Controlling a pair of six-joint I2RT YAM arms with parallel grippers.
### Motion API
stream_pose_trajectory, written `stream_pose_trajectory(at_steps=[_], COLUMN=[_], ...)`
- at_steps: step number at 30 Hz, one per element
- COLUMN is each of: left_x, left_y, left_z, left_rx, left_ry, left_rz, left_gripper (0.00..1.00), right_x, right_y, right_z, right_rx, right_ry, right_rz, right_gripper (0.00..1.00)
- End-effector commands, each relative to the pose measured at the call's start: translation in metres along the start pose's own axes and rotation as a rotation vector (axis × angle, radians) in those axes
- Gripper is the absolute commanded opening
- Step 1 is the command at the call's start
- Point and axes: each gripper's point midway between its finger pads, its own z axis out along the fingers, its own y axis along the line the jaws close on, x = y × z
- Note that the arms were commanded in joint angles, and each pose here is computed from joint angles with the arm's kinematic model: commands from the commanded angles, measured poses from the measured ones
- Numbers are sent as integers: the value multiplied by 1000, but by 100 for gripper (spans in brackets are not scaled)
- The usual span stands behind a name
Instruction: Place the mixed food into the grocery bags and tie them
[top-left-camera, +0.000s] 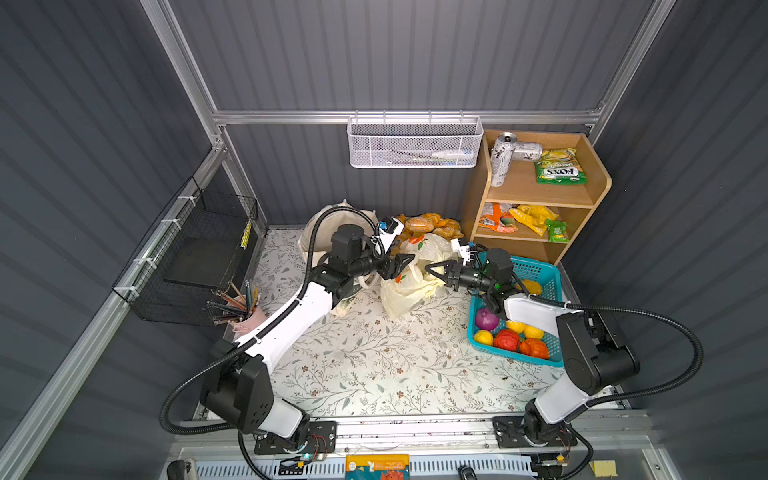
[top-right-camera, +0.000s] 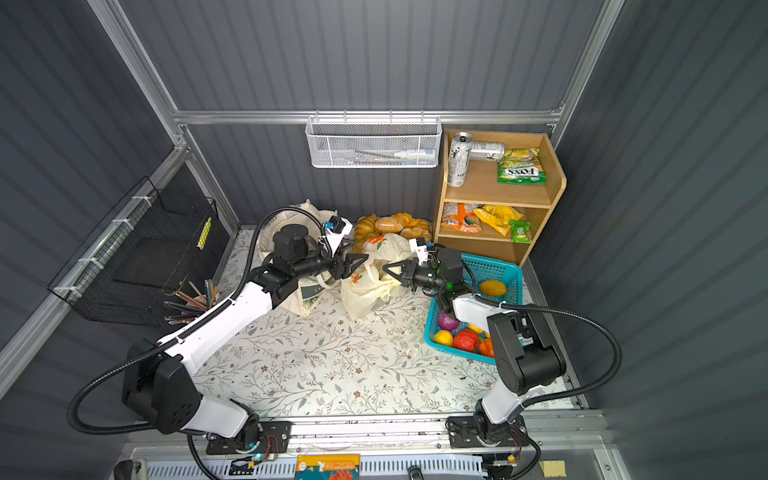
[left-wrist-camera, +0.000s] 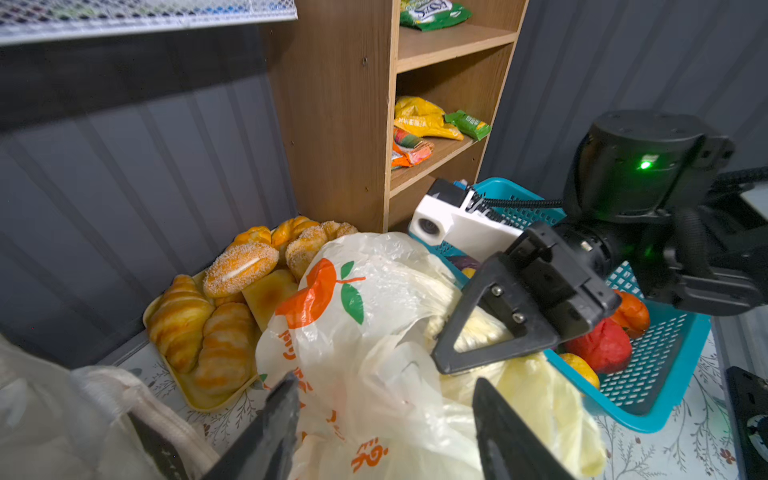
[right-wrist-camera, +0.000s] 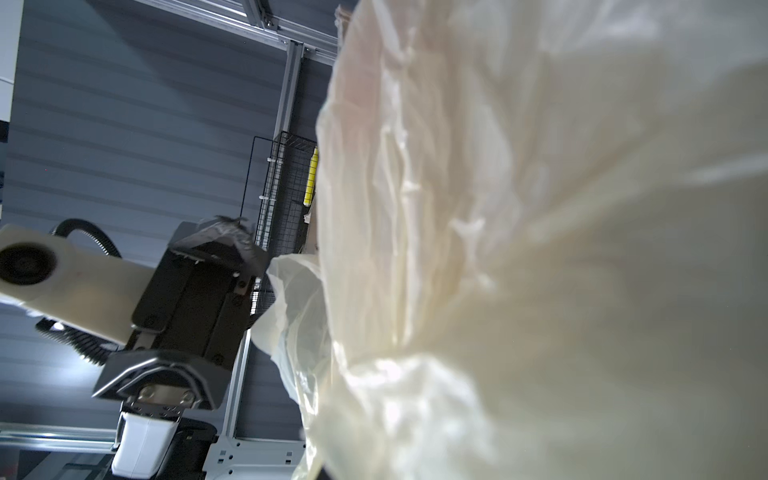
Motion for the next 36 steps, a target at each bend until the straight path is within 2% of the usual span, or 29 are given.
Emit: stream_pose_trajectory(at_steps=[1,4,7,10,17,25,30,36], left_x=[14,35,62,77,94,102,88,60], left_y=[-5,-3,6,-4,-54,-66,-44,-9], left_z=[12,26,33,39,64,86,65,12], left_rx=[40,17,-39,2,128,149,21,-47], left_ry=[33,91,140,153,203,219,206,98], left_rz=[-52,-86,-121,-157,-125,-138,-73,-136], left_gripper=[67,65,55,52,50,51,53,54], right_x=[5,7,6,6,3,8,9,9], right_y=[19,22,29,37,38,40,35,29], right_z=[-4,-4,-6,-6,-3,-4,-9,-13], right_rx=[-78,-100,-127,-159,-181,-196,-185,-174], right_ry=[40,50,48,58,53,78,75,61], right_rz=[-93,-119,-158,-201,-234,-247,-236,-226], right_gripper=[0,0,0,0,0,0,0,0])
